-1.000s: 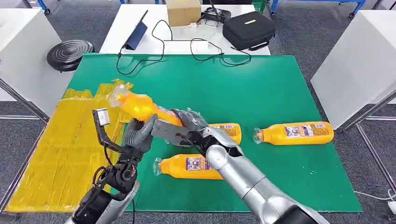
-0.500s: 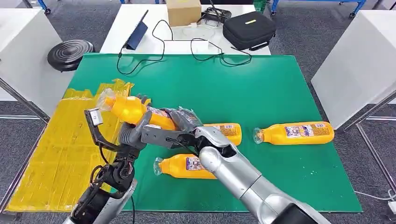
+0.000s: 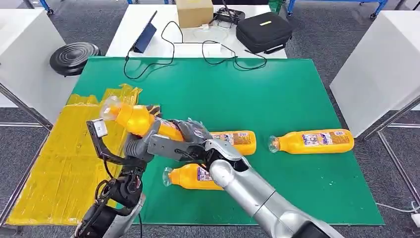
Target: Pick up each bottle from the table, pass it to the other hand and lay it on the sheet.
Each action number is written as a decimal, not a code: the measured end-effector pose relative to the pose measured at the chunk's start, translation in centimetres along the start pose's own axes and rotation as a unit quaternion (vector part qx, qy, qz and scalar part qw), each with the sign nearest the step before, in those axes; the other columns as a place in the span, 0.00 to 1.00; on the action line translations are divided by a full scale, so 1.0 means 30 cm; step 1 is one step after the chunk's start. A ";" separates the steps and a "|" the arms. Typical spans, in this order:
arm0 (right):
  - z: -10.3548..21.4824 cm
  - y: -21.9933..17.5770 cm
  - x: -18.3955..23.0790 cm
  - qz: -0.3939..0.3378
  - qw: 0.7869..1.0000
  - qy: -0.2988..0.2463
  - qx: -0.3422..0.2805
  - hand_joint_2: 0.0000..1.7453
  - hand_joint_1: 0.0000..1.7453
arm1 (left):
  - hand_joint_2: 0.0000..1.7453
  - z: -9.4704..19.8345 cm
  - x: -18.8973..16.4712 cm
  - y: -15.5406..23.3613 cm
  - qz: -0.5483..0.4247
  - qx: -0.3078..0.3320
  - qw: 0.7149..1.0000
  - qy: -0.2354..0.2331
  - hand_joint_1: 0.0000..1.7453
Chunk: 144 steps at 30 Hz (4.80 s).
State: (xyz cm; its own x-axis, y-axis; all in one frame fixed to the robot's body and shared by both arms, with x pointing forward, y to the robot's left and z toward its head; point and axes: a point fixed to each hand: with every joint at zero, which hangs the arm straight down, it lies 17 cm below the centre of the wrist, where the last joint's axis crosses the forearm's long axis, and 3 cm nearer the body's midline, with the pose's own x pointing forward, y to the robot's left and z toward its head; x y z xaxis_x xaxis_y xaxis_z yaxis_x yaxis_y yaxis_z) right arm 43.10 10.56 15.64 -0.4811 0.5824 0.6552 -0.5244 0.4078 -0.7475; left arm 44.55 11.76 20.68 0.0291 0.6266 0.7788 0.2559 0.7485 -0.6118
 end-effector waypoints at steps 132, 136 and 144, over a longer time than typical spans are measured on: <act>0.562 0.032 -0.422 0.085 0.992 0.093 -0.029 1.00 0.00 | 0.00 0.320 -0.024 0.436 -0.677 0.093 0.730 0.003 0.00; 0.553 0.026 -0.425 0.086 0.991 0.094 -0.030 1.00 0.00 | 0.00 0.316 0.023 0.392 -0.661 0.099 0.744 -0.020 0.00; 0.547 0.029 -0.440 0.087 0.991 0.098 -0.026 1.00 0.00 | 0.00 0.315 0.058 0.351 -0.649 0.101 0.753 -0.040 0.00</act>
State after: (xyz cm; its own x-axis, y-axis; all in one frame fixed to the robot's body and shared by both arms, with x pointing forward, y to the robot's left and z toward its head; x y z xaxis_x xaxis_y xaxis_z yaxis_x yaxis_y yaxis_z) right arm 37.47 -8.32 8.14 -0.4133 0.7701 0.4860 -0.4055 0.3222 -0.8554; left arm 38.17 22.78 14.27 -0.1801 -0.6568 0.7322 -0.1339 0.7539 0.6433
